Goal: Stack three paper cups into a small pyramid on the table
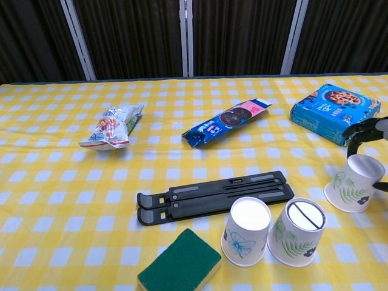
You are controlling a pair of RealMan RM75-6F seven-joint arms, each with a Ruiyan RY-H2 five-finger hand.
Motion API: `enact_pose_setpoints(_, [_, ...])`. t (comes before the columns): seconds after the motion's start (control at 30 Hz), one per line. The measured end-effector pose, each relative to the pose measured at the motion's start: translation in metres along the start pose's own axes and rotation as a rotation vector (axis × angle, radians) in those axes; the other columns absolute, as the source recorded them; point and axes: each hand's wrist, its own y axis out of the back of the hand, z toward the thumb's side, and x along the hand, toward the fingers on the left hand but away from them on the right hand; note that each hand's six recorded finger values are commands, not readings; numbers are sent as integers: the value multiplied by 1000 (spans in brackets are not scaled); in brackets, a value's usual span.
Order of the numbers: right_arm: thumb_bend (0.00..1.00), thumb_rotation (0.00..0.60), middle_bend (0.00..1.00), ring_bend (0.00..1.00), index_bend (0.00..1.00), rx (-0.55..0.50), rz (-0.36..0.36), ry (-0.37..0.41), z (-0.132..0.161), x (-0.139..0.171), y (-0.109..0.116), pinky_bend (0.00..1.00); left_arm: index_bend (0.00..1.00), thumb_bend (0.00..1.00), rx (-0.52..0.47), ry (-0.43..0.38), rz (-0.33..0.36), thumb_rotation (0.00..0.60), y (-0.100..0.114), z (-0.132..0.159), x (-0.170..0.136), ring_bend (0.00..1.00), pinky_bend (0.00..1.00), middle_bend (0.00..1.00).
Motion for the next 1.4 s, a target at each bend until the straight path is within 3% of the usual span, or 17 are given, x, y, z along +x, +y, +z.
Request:
enact_pose_setpoints(0.33, [235, 600, 152, 0, 460, 4, -35, 38, 11, 1, 6, 50, 0, 195, -1, 5, 3, 600, 1, -2, 0, 0, 0, 0])
enact_pose_setpoints(0.7, [234, 600, 168, 0, 476, -16, -156, 234, 71, -4, 55, 85, 0, 195, -1, 7, -4, 600, -1, -4, 0, 0, 0, 0])
enact_pose_setpoints(1.07, [235, 600, 183, 0, 485, -64, -103, 450, 138, 1, 77, 100, 0, 195, -5, 8, -22, 600, -3, -6, 2, 0, 0, 0])
enact_pose_setpoints(1.4, [235, 600, 187, 0, 489, -42, -120, 502, 163, 6, 85, 103, 0, 194, -13, 10, -19, 600, -1, -8, 1, 0, 0, 0])
